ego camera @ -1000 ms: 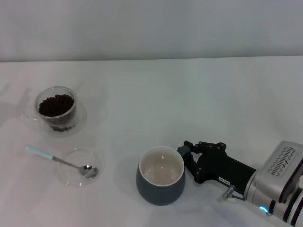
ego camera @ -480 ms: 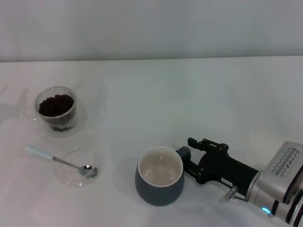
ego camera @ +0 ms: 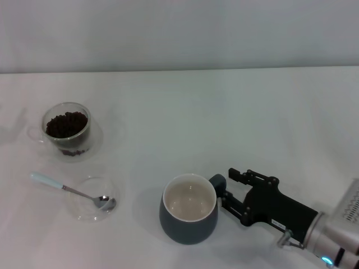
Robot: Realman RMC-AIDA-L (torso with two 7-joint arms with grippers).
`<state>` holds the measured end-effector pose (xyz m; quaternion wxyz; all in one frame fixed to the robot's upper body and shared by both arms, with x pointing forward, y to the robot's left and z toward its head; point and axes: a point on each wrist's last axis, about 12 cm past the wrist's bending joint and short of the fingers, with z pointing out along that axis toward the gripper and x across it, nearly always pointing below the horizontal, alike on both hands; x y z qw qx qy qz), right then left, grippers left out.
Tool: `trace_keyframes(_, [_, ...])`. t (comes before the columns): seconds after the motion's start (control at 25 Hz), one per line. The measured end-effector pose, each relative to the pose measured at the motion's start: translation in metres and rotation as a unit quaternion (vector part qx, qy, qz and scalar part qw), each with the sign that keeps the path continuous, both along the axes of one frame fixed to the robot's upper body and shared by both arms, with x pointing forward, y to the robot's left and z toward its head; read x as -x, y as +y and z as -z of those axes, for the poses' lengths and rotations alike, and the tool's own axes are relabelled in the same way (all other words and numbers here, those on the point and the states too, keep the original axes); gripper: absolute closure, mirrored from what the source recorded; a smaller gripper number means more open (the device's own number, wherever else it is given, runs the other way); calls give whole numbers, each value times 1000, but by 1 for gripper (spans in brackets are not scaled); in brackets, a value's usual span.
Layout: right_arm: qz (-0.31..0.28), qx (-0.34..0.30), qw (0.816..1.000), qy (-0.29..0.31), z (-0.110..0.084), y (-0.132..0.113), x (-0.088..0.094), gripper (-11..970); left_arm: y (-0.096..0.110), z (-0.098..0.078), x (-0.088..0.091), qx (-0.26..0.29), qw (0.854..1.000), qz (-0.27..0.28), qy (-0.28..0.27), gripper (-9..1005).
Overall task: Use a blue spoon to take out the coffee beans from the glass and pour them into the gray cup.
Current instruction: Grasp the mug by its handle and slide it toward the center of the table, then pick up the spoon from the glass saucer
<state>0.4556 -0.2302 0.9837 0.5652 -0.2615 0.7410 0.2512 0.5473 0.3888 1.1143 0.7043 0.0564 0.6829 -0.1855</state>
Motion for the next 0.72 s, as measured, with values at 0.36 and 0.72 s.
trace_keyframes(0.36, [13,-7,1000,-1,6,-25,19,451,-1,8,2,2,1000,-4,10,349])
trace_keyframes(0.72, [71,-61,995,-39,-6,-77,43,450,-4,15,3,9,1000,-3,19,350])
